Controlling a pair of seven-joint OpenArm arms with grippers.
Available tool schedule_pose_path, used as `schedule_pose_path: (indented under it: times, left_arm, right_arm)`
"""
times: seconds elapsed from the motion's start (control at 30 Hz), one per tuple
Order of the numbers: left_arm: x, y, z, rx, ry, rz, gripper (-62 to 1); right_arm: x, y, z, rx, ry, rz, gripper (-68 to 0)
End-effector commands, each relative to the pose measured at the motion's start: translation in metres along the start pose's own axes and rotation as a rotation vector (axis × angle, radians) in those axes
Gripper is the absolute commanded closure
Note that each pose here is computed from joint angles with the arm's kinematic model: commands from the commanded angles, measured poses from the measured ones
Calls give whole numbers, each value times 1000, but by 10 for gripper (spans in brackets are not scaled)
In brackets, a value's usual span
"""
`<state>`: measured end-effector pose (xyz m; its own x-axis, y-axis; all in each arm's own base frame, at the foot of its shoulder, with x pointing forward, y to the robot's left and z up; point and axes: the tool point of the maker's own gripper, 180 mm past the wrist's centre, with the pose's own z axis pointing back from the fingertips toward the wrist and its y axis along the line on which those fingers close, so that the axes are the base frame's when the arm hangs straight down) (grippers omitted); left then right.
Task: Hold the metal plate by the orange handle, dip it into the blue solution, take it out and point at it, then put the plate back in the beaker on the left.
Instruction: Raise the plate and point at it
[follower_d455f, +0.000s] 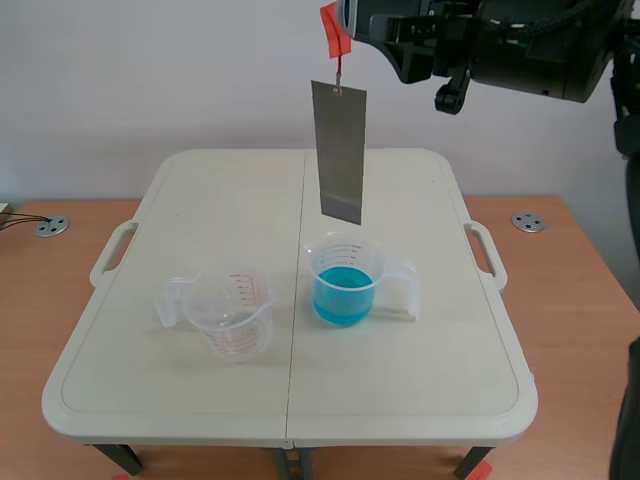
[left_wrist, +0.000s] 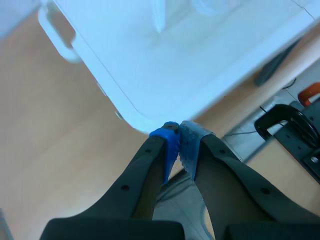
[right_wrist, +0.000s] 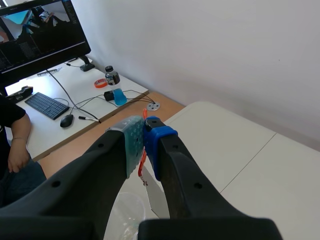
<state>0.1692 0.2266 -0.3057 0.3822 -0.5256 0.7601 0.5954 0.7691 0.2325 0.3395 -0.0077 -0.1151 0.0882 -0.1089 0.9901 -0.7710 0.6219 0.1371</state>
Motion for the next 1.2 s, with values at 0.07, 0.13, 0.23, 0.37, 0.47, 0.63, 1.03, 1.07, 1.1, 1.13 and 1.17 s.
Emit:
schedule_pose_path:
  times: [0.07,0.13,0.23,0.37,0.47,0.63,1.03,1.07,1.1,1.13,1.17]
  left_arm:
    - [21,13,-9,-3,-51,-34,-15]
    - [33,17,-15,-16,-76,-58,-15]
    - [48,22,-23,-28,-109,-100,-15]
    - [68,29,-36,-32,-141,-143,-15]
    - [82,34,-47,-36,-182,-154,-15]
    - [98,43,-69,-62,-230,-156,-15]
    - [144,29,-119,-189,-333,-171,-14]
    - [147,26,-123,-199,-341,-167,-14]
    - [150,24,-127,-209,-348,-164,-14]
    - [153,21,-131,-219,-355,-160,-14]
    - [156,18,-135,-228,-359,-158,-14]
  right_arm:
    - [18,6,0,22,-49,41,-15]
    - [18,6,0,22,-49,41,-15]
    - [18,6,0,22,-49,41,-15]
    - [18,6,0,22,-49,41,-15]
    - [18,6,0,22,-49,41,-15]
    - [18,6,0,22,-49,41,-15]
    - [18,6,0,22,-48,41,-15]
    - [18,6,0,22,-48,41,-15]
    - [18,6,0,22,-48,41,-15]
    - [18,6,0,22,-48,41,-15]
    - [18,6,0,22,-48,41,-15]
